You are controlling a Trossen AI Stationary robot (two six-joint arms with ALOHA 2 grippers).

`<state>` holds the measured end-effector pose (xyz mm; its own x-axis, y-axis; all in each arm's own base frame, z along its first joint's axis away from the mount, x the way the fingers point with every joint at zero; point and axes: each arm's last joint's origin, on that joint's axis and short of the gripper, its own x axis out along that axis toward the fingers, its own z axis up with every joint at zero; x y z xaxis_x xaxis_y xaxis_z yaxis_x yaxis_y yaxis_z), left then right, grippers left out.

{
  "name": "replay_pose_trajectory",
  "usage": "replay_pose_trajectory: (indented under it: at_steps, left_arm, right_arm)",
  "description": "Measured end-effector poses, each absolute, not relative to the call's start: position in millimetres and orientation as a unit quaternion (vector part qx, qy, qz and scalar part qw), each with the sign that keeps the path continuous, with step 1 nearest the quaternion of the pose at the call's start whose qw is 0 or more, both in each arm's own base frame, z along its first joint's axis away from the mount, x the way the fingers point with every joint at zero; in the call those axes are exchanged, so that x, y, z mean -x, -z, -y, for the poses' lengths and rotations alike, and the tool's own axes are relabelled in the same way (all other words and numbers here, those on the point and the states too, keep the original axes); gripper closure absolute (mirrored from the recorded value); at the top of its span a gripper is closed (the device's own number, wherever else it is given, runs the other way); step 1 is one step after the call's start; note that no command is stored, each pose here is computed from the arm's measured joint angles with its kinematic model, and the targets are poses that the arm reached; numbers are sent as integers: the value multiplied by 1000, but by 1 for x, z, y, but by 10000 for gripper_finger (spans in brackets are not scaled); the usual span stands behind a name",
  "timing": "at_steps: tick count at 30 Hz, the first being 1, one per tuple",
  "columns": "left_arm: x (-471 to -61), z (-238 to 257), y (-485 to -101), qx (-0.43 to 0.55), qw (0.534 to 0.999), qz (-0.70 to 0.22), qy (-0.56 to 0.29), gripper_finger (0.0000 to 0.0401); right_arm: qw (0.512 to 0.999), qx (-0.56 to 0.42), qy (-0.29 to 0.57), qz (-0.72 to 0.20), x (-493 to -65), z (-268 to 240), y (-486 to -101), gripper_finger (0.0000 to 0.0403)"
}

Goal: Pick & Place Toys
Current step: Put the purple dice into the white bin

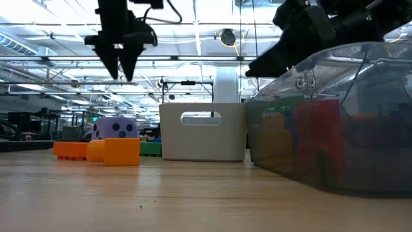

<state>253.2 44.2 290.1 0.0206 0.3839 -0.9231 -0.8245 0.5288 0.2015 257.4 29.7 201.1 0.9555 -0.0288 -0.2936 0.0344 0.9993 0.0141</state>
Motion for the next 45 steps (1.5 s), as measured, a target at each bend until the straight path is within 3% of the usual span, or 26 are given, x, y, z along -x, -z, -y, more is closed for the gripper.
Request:
replay_pose_trajectory:
  at_steps: [7, 16, 27, 45]
  left_arm:
    - [-239, -87, -292, 221, 674, -587, -392, 144]
    - [-212, -133, -266, 259, 683, -589, -346, 144]
    - [-185, -151, -215, 326, 695, -575, -283, 144]
    - [-172, -176, -207, 393, 740, -491, -238, 144]
  right_arm:
    - [996, -20, 14, -88, -260, -30, -213, 206]
    - [998, -25, 13, -54, -261, -30, -219, 206]
    - [998, -39, 13, -51, -261, -30, -220, 206]
    - [996, -35, 13, -78, -261, -30, -215, 206]
